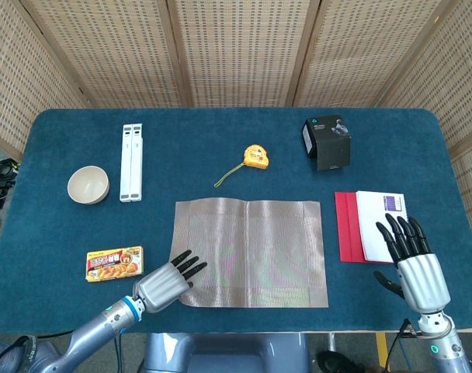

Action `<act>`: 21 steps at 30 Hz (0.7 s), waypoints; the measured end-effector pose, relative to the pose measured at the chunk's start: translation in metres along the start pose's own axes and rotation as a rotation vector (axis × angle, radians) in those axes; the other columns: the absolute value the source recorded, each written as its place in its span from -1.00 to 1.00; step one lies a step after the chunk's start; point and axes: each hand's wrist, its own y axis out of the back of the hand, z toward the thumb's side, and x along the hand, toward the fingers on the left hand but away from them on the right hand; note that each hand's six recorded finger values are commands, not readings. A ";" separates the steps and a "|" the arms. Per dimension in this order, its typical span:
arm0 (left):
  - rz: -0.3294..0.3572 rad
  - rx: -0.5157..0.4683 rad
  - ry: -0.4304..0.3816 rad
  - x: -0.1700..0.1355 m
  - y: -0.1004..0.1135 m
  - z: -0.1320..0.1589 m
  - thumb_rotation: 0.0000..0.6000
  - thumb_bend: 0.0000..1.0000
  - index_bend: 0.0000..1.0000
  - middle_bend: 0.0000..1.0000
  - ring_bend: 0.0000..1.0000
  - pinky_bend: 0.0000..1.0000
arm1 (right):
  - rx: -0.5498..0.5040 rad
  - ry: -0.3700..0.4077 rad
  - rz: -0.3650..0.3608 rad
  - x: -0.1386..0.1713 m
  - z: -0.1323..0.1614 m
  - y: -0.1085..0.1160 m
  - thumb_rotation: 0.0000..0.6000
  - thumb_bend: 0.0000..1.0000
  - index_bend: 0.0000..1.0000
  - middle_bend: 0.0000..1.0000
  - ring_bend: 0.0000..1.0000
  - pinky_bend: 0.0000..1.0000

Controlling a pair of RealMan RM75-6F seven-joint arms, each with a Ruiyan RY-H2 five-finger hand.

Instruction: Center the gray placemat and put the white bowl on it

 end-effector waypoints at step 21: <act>-0.075 -0.055 -0.026 -0.005 -0.006 0.001 1.00 -1.00 -1.00 -1.00 -1.00 -1.00 | 0.007 -0.004 0.012 0.000 -0.001 -0.003 1.00 -1.00 -1.00 -1.00 -1.00 -1.00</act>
